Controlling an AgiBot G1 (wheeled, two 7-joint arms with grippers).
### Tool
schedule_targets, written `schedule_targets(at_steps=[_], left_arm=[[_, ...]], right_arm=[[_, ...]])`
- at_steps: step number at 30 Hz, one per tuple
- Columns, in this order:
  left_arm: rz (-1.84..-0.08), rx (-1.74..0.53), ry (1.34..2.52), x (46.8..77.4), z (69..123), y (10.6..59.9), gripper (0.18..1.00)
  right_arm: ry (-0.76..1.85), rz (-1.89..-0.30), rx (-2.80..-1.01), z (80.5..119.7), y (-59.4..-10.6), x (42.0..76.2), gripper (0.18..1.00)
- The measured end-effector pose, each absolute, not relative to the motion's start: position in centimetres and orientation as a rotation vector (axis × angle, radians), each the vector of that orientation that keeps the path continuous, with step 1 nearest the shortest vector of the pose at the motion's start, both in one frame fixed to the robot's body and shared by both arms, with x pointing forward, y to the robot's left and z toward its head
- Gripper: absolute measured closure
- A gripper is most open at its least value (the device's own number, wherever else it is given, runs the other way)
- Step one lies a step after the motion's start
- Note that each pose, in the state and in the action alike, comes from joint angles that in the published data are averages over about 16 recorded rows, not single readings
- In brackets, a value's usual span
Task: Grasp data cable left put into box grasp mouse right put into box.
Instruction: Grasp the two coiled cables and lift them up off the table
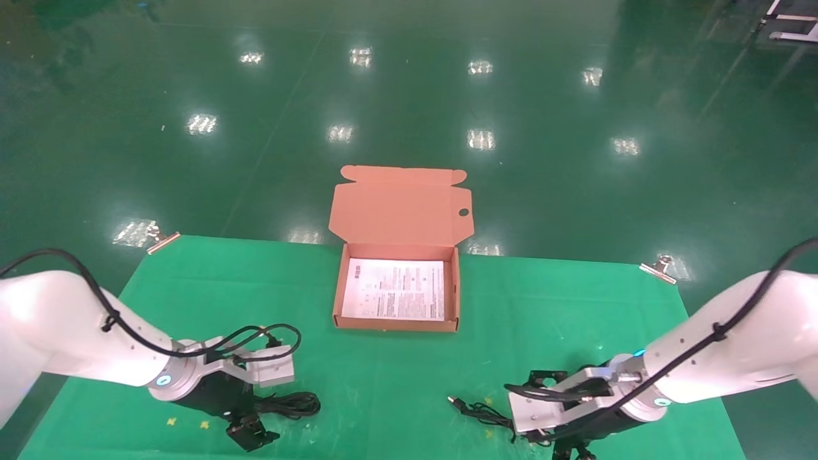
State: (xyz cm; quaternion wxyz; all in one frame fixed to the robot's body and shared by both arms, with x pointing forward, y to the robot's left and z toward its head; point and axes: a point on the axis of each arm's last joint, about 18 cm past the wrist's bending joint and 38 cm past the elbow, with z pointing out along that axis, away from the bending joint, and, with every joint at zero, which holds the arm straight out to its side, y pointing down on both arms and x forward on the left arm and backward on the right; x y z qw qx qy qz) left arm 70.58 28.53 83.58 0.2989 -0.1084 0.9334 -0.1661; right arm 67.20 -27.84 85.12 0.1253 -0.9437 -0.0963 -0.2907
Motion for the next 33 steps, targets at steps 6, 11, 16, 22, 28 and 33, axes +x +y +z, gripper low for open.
schedule_targets(at_steps=[6, 11, 16, 22, 28, 33], left_arm=[[-0.441, -0.311, 2.484, 71.3, 83.2, 28.8, 0.183], [-0.432, -0.315, 2.487, 71.6, 83.0, 29.1, 0.183], [-0.423, -0.315, 2.488, 71.8, 82.9, 29.4, 0.183], [-0.416, -0.314, 2.489, 71.9, 82.9, 29.5, 0.186], [-0.417, -0.314, 2.488, 71.9, 82.9, 29.5, 0.201], [-0.417, -0.313, 2.488, 71.9, 82.9, 29.5, 0.235]], right_arm=[[-0.28, -0.861, -2.769, 83.8, -27.5, 68.7, 0.179], [-0.285, -0.891, -2.784, 82.9, -27.5, 69.8, 0.179], [-0.283, -0.926, -2.789, 82.4, -27.5, 70.6, 0.179], [-0.277, -0.951, -2.784, 82.2, -27.5, 71.1, 0.186], [-0.276, -0.952, -2.782, 82.2, -27.5, 71.1, 0.214], [-0.281, -0.946, -2.784, 82.3, -27.5, 71.0, 0.263]])
